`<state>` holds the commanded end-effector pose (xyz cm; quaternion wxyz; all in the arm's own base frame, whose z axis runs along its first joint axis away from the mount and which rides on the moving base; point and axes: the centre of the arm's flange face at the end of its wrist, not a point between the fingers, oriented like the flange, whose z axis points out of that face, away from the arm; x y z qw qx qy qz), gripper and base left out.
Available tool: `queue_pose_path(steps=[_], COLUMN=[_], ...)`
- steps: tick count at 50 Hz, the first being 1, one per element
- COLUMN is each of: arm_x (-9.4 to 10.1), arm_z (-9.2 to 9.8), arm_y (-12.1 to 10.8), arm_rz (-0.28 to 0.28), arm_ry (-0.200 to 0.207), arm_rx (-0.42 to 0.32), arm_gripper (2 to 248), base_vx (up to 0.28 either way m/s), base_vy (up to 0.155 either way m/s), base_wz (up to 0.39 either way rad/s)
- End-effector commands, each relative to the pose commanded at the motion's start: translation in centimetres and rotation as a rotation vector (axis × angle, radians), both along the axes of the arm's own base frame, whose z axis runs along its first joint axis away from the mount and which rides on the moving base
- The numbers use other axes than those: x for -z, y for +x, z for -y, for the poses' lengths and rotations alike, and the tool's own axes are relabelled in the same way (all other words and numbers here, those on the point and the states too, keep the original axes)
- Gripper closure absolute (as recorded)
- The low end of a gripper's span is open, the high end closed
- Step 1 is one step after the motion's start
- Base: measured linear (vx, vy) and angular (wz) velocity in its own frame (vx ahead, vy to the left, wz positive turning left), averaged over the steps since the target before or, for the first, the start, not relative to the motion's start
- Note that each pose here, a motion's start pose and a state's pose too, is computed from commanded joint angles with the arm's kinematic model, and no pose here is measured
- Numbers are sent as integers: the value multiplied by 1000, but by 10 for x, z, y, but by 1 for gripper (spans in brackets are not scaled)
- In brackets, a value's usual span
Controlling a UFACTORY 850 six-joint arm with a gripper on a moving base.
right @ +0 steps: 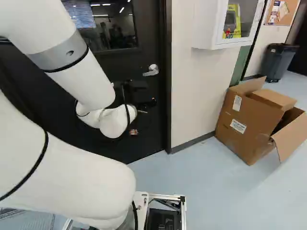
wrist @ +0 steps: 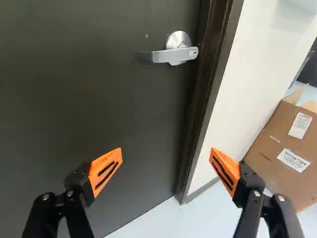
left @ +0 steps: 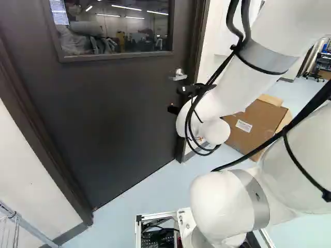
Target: Open the door and move inside
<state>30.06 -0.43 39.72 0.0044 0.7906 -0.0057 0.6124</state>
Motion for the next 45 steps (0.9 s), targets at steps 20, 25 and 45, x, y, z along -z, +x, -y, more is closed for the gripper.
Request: queue_pose_path(steps=[20, 25, 45], arm_x=[-22, -28, -51], arm_z=[9, 10, 9], arm_y=[26, 36, 76], arm_rz=[48, 61, 102], arm_ry=[-18, -27, -66], arm_rx=[1, -10, -72], arm_gripper=[3, 3, 3], base_vx=[0, 0, 0], base_vy=[0, 0, 0], base_wz=[0, 0, 0])
